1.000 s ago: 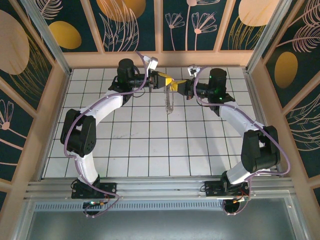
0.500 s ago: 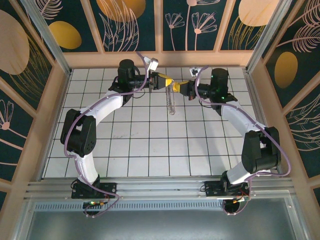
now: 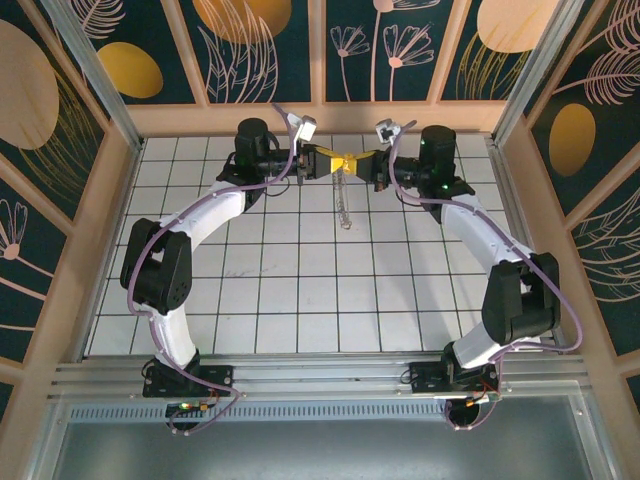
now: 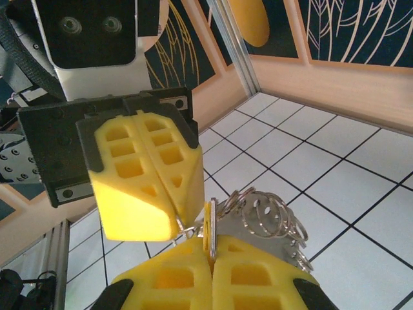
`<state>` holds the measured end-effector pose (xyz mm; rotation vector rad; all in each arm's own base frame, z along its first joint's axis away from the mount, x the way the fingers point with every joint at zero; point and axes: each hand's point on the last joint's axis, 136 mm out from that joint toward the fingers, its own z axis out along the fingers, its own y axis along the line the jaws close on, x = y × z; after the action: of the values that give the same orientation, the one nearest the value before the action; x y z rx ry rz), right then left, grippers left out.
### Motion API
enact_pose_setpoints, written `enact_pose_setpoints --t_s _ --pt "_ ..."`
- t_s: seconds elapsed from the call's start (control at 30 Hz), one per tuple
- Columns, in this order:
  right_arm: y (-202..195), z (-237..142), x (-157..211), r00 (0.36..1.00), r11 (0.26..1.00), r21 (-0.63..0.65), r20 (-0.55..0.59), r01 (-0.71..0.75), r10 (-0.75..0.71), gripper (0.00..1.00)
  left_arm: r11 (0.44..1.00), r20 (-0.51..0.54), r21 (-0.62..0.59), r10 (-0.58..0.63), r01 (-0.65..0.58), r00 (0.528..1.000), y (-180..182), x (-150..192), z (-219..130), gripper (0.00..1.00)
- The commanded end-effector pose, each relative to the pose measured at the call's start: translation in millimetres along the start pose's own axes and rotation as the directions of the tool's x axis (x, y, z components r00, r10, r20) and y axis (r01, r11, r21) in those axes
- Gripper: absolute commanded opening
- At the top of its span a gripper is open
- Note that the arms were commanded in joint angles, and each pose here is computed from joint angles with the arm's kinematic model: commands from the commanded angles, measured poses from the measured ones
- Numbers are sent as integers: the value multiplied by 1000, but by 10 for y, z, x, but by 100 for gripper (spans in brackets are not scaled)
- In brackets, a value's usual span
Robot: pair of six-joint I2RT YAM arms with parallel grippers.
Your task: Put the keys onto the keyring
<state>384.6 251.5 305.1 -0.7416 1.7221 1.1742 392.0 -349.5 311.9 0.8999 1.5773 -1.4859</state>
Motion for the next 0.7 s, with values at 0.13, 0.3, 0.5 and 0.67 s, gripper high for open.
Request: enact_pose_setpoints --t_s 0.13,0.3,0.5,0.67 --pt "-7 56 41 999 1000 3 -21 24 -24 0 997 18 40 68 -69 998 -207 -137 -18 0" --pt "-107 -73 86 1000 999 41 -5 7 -6 0 997 17 39 68 -69 998 -208 -131 -18 0" --pt "-112 -154 83 1000 999 48 10 0 0 0 997 17 37 67 -67 998 -199 -128 -18 0" --pt "-80 -149 75 1000 1000 30 12 -3 2 0 997 16 37 66 -66 998 -193 -123 -17 0"
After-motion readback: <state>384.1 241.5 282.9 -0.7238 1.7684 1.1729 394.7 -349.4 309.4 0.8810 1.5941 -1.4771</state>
